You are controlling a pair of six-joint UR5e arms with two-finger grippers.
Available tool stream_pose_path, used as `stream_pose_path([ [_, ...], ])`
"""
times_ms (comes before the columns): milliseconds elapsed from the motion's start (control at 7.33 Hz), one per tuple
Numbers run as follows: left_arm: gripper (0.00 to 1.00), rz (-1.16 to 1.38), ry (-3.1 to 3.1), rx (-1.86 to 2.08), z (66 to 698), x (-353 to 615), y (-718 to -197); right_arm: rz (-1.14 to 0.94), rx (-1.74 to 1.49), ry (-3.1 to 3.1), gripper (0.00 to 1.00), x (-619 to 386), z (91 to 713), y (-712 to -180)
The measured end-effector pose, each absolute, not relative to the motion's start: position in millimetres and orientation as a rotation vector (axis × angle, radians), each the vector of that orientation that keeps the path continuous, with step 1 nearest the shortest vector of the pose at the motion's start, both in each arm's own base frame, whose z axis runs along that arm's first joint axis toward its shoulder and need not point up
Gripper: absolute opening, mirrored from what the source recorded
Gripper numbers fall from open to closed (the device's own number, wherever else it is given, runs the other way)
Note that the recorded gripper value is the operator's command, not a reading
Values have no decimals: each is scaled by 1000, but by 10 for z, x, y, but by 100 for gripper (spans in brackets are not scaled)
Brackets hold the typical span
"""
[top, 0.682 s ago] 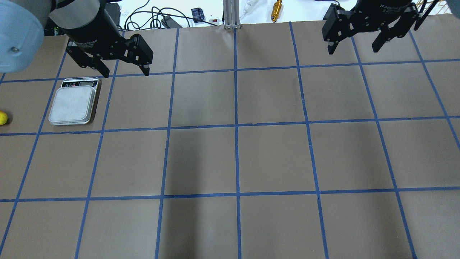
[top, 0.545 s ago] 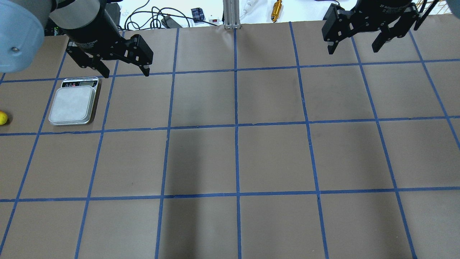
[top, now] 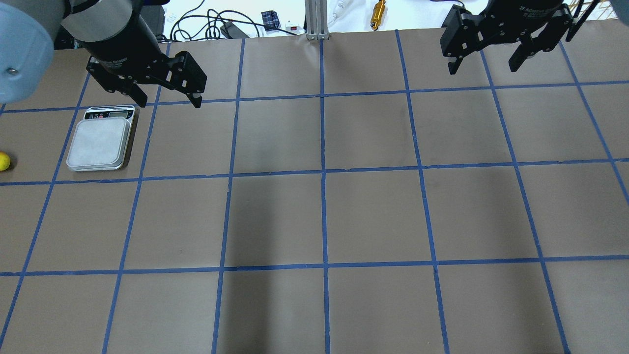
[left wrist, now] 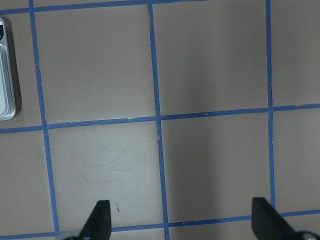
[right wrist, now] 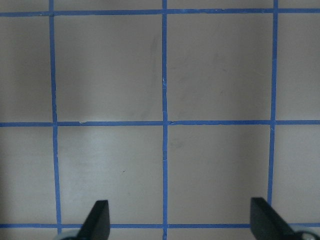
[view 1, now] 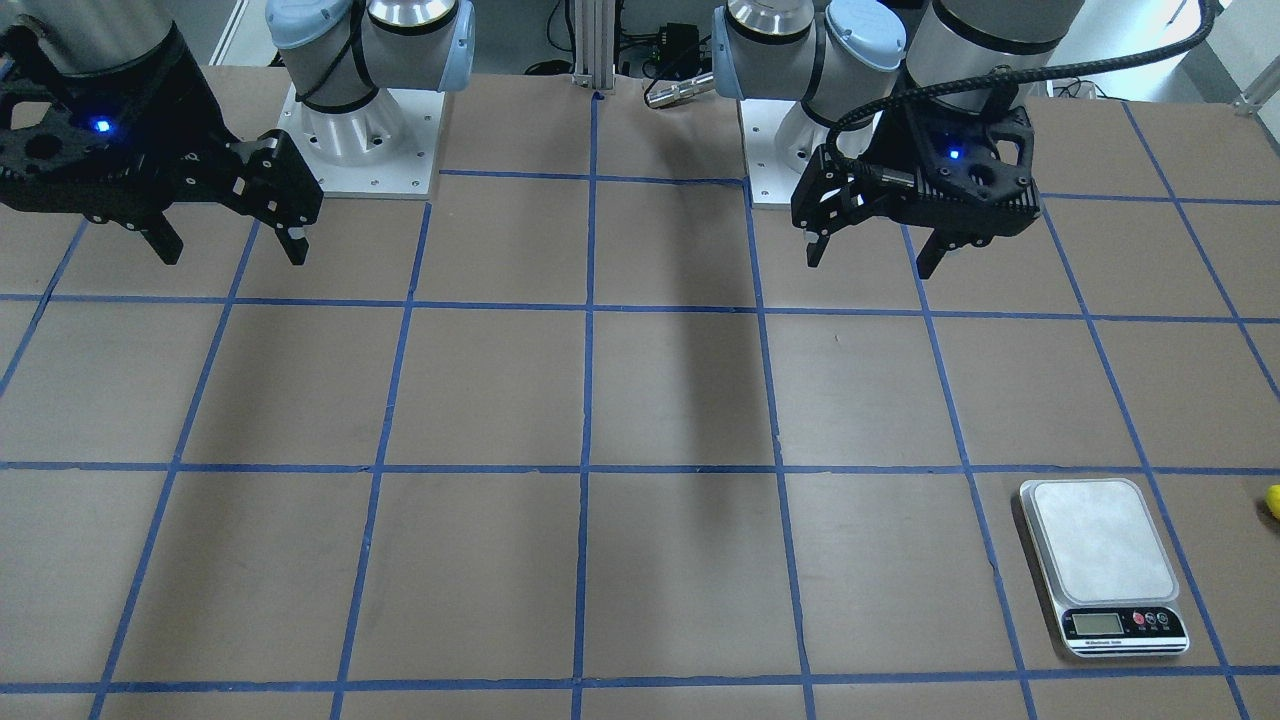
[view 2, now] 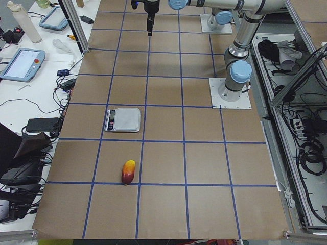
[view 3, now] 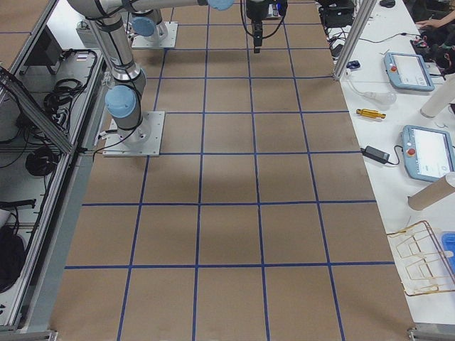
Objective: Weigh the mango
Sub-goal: 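Move the left gripper past the silver scale toward the mango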
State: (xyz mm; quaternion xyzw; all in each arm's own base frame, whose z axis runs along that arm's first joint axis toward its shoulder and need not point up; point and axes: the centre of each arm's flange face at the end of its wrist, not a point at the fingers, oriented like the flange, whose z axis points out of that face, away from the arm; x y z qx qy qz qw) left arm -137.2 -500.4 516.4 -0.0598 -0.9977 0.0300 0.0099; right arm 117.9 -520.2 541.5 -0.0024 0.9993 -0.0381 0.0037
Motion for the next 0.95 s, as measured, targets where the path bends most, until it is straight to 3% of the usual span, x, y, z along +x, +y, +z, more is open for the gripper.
stream_pose_path([
  [955, 100, -23, -2999, -816, 5216, -299, -4973, -120, -7, 3133, 100, 1178, 5416, -5201],
])
